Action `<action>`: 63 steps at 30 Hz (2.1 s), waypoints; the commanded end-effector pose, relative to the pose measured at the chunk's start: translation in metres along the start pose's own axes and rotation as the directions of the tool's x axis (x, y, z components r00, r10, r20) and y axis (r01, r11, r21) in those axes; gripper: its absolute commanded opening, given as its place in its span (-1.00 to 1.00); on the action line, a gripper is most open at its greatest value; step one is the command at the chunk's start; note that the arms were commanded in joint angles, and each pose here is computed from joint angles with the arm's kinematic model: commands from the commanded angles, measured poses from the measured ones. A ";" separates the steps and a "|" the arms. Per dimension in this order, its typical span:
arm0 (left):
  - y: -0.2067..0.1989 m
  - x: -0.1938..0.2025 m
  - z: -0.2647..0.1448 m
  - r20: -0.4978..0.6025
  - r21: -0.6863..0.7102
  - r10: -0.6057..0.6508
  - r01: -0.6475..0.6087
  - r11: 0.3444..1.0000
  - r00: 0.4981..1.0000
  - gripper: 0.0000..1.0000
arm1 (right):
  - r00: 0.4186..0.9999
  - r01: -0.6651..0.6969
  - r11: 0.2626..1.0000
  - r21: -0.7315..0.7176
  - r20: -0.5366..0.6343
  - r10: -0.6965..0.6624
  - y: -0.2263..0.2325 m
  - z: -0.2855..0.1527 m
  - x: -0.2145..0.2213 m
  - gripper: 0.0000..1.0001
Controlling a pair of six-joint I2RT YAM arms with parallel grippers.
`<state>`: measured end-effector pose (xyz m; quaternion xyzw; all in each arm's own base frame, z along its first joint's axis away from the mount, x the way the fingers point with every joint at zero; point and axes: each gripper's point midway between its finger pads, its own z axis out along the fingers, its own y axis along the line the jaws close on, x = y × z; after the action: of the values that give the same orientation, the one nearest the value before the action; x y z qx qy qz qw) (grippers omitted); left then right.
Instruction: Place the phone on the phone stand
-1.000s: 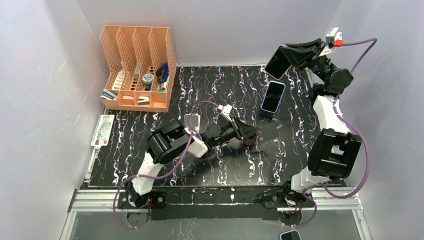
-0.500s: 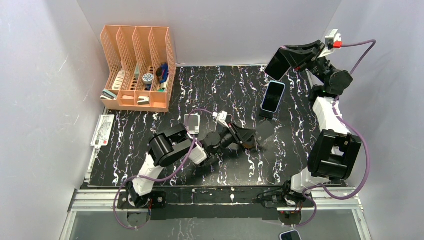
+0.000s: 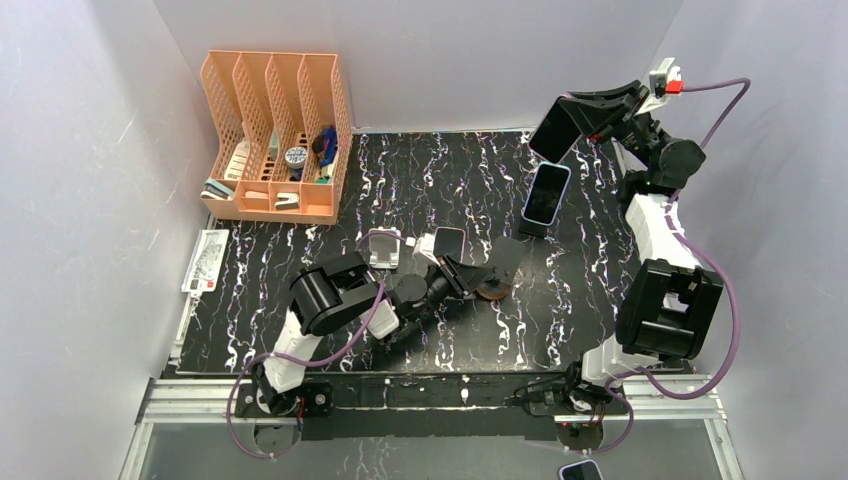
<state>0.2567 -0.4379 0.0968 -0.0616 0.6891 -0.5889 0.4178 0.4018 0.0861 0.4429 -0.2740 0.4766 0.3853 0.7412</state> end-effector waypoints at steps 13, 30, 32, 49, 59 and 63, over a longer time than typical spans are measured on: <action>-0.059 -0.047 -0.020 0.108 0.218 0.145 -0.166 0.962 0.984 0.30 | 0.969 -0.199 0.971 0.131 -0.124 0.215 0.029 -0.018 0.005 -0.97; -0.098 -0.131 -0.067 0.105 0.121 0.578 -0.588 0.800 0.809 0.59 | 0.788 -0.501 0.863 0.061 -0.380 0.485 0.034 -0.021 0.118 -0.97; -0.088 -0.142 -0.070 0.091 0.075 0.591 -0.597 0.798 0.801 0.58 | 0.777 -0.509 0.860 0.037 -0.410 0.477 0.043 -0.014 0.128 -0.97; -0.068 -0.176 -0.078 0.072 -0.014 0.596 -0.596 0.803 0.800 0.60 | 0.748 -0.562 0.827 0.005 -0.424 0.510 0.077 -0.020 0.192 -0.97; -0.059 -0.177 -0.075 0.042 -0.020 0.590 -0.590 0.807 0.806 0.61 | 0.720 -0.617 0.786 -0.030 -0.424 0.549 0.096 -0.026 0.216 -0.97; -0.056 -0.176 -0.074 0.037 -0.023 0.587 -0.587 0.809 0.809 0.61 | 0.716 -0.623 0.782 -0.024 -0.420 0.558 0.101 -0.032 0.222 -0.97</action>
<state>0.2964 -0.2962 0.2110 0.1348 0.6867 -0.4201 0.5778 0.3631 0.1851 0.2107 -0.2103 0.6701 0.5793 0.4138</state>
